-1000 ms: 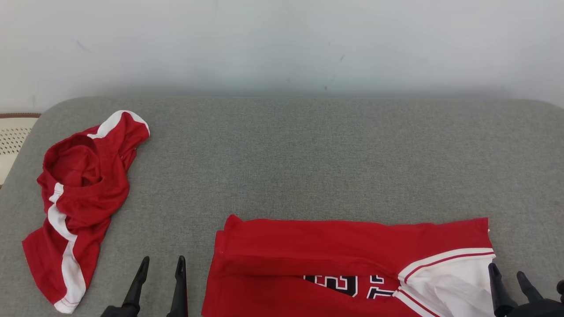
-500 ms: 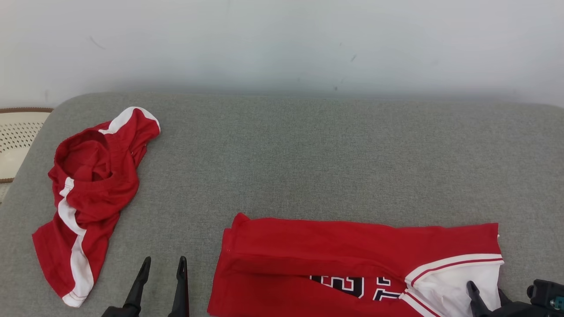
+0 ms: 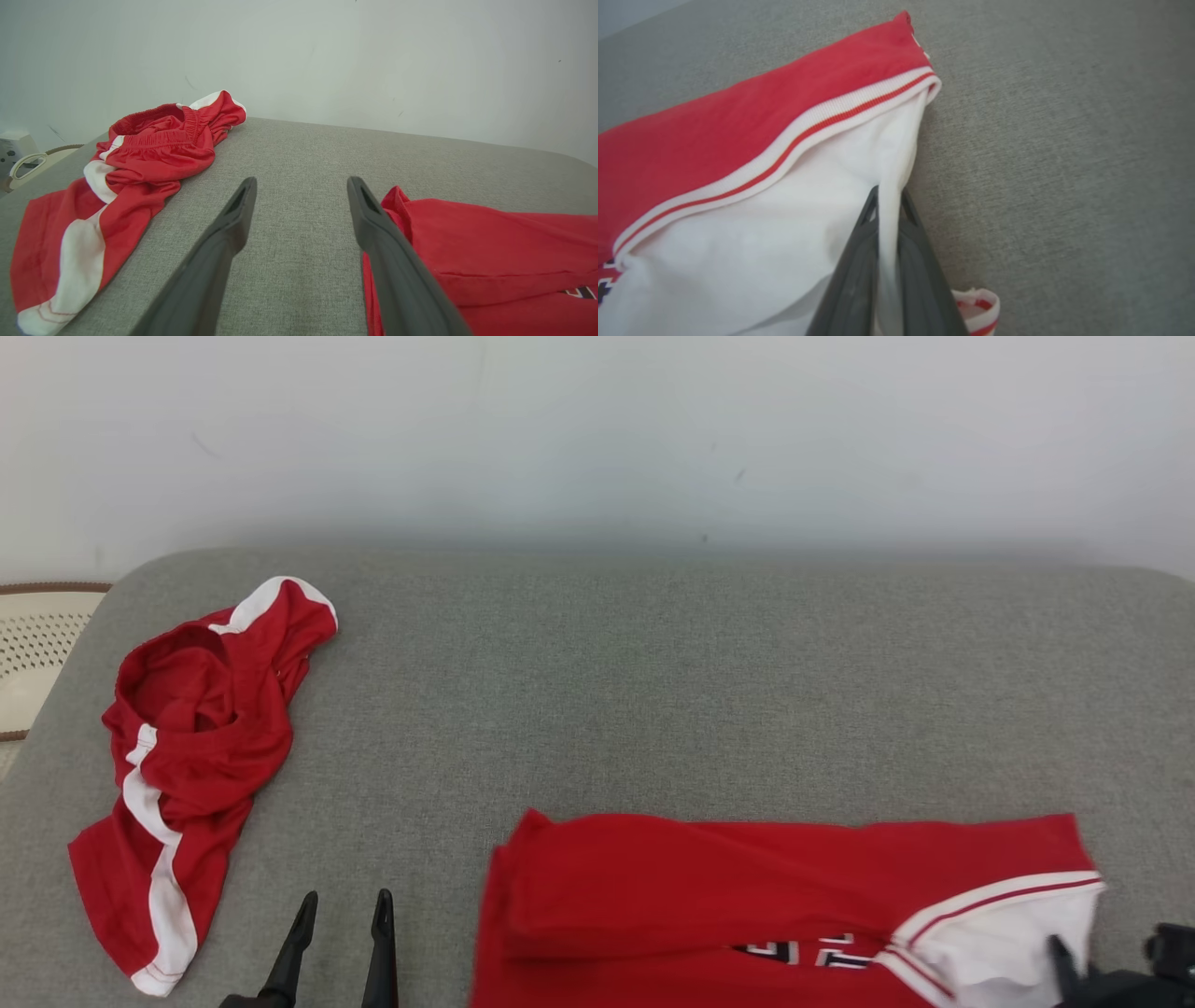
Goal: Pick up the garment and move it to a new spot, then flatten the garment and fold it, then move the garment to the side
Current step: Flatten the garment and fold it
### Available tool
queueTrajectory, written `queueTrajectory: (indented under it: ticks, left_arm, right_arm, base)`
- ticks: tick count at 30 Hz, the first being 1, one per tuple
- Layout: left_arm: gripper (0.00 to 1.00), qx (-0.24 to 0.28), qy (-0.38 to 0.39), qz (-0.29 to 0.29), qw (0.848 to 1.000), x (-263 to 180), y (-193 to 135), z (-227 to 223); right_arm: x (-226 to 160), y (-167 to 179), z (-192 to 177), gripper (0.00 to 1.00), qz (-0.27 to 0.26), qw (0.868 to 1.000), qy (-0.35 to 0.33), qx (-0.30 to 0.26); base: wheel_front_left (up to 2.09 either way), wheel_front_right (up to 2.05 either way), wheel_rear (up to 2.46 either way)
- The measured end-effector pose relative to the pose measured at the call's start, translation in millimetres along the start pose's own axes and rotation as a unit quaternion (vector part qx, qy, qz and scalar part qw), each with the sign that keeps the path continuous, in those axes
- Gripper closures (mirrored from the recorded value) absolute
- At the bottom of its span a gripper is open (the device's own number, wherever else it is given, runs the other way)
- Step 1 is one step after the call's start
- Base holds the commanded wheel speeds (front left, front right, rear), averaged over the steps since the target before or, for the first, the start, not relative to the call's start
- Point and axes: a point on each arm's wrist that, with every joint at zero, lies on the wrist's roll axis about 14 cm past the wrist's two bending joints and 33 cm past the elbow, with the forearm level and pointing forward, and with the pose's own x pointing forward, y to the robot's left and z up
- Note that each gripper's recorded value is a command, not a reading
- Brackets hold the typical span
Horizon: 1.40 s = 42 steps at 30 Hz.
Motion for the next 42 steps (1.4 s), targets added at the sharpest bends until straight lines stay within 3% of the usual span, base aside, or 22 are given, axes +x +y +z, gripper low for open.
queueTrajectory:
  ticks: [6, 12, 21, 32, 42]
  left_arm:
    - [0.00, 0.000, 0.000, 0.001, 1.000, -3, 0, 0]
    - [0.00, -0.002, 0.001, 0.003, 1.000, -2, 0, -1]
    - [0.00, -0.007, 0.007, -0.012, 1.000, -2, -9, -5]
    - [0.00, -0.010, 0.007, -0.010, 1.000, -1, -8, -5]
    - [0.00, -0.011, 0.005, -0.018, 1.000, 2, -12, -4]
  right_arm:
    - [-11, -52, 28, 1.00, -0.059, 0.997, -0.038, -0.025]
    - [-17, -45, 51, 1.00, -0.048, 0.996, -0.073, -0.003]
    - [-34, 39, 81, 1.00, 0.078, 0.990, -0.106, 0.042]
    - [-75, 166, 89, 1.00, 0.261, 0.959, -0.093, 0.051]
    - [-84, 239, 77, 1.00, 0.344, 0.936, -0.075, 0.025]
  base:
    - [0.00, 0.00, 0.00]
    - [0.00, 0.00, 0.00]
    - [0.00, 0.00, 0.00]
    - [0.00, 0.00, 0.00]
    - [0.00, 0.00, 0.00]
